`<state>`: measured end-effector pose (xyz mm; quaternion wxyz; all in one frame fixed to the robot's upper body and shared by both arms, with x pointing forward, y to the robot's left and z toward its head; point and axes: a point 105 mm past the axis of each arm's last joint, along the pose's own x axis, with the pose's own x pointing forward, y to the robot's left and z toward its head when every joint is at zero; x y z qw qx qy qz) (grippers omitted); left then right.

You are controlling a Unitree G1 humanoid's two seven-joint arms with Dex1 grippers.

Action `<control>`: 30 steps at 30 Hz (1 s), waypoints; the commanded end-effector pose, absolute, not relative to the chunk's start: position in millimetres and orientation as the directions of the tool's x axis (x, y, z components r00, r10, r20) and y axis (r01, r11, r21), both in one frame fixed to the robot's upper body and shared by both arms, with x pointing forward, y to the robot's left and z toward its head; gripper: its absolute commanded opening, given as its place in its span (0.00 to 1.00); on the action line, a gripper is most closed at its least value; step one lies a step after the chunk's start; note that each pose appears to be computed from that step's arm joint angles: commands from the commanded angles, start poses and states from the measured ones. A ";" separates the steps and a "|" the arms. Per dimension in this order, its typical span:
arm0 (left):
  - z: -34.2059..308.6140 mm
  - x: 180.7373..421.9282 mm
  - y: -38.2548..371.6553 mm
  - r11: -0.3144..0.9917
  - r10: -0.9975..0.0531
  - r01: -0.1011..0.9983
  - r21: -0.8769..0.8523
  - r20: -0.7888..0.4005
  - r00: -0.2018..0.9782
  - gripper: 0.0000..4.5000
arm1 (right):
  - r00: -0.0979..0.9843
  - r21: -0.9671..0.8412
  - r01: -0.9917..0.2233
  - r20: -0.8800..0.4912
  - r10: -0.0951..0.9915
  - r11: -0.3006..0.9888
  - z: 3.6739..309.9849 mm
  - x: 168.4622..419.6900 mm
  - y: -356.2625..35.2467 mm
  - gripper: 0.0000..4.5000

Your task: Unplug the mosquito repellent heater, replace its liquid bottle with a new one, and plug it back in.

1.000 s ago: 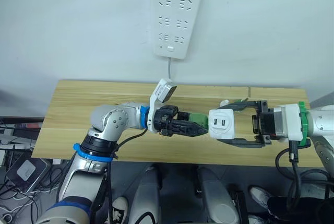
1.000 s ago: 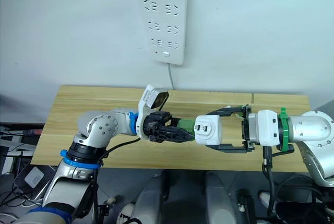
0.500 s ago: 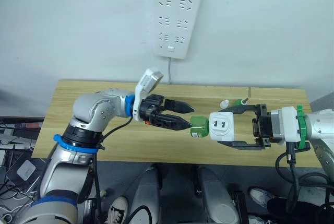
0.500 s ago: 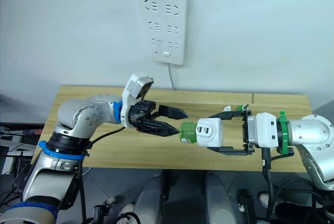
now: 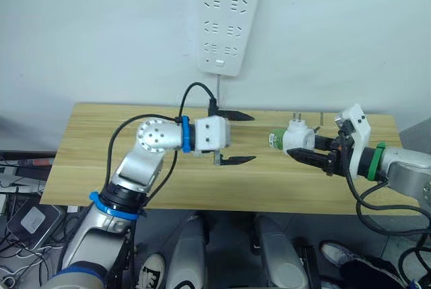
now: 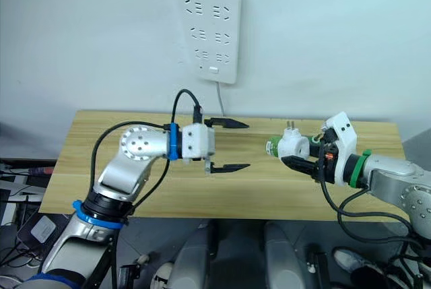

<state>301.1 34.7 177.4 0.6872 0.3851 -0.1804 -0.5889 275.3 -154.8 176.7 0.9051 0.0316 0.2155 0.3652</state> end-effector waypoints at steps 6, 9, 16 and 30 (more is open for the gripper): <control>173.0 296.0 -5.6 0.015 -0.942 0.511 0.859 -0.160 0.296 1.00 | 0.649 0.348 -0.577 -0.355 0.673 0.739 191.8 269.1 -144.6 0.66; 171.3 299.6 -8.9 0.027 -0.932 0.502 0.865 -0.160 0.326 1.00 | 0.650 0.374 -0.555 -0.361 0.668 0.743 194.2 267.1 -141.9 0.66; 166.4 304.6 -15.3 0.032 -0.920 0.494 0.869 -0.168 0.355 1.00 | 0.634 0.404 -0.548 -0.371 0.679 0.732 198.3 262.4 -133.3 0.66; 166.8 304.5 -21.5 0.038 -0.919 0.485 0.873 -0.160 0.360 0.50 | 0.629 0.426 -0.538 -0.371 0.683 0.727 200.0 261.7 -127.2 0.66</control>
